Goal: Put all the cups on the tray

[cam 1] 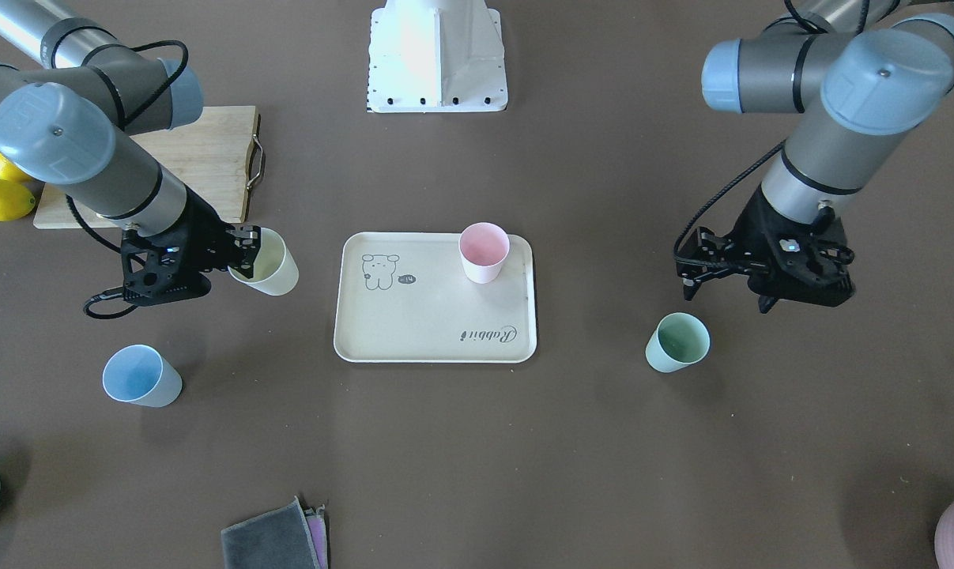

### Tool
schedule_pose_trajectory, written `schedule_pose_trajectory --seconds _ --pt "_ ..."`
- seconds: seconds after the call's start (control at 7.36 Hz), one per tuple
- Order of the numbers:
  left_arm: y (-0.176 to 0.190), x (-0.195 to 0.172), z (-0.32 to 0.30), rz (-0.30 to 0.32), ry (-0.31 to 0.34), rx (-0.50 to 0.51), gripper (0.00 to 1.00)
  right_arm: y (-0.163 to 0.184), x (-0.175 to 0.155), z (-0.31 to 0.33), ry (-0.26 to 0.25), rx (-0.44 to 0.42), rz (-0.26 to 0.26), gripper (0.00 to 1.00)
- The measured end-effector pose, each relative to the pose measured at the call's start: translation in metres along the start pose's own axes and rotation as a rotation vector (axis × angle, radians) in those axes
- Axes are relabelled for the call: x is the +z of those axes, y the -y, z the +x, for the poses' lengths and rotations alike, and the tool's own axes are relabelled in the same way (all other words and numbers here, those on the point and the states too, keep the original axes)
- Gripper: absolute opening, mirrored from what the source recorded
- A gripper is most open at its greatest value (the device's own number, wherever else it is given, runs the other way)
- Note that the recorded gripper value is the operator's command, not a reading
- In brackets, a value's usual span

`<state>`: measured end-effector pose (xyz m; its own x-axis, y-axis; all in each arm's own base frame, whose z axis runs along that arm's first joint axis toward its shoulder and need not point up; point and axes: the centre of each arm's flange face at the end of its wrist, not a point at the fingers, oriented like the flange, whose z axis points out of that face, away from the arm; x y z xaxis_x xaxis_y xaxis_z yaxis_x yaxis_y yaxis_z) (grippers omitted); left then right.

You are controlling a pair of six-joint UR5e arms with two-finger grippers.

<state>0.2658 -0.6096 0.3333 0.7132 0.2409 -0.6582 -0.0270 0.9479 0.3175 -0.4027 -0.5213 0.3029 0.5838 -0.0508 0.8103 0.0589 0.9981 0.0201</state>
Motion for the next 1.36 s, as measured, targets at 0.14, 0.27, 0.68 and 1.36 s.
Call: schedule_pose_trajectory --seconds 0.14,0.27,0.68,1.36 --pt "0.007 0.022 -0.014 0.011 -0.003 -0.004 0.97 -0.005 0.009 -0.02 -0.003 0.009 0.004 0.0" --pt "0.012 0.042 -0.025 0.027 -0.014 -0.021 0.97 -0.011 0.016 -0.034 -0.005 0.013 0.006 0.0" --pt "0.018 0.061 -0.032 0.044 -0.028 -0.039 0.97 -0.029 0.043 -0.066 -0.026 0.013 0.012 0.0" --pt "0.015 0.059 -0.024 0.047 -0.04 -0.04 0.97 -0.039 0.075 -0.081 -0.06 -0.004 0.006 1.0"
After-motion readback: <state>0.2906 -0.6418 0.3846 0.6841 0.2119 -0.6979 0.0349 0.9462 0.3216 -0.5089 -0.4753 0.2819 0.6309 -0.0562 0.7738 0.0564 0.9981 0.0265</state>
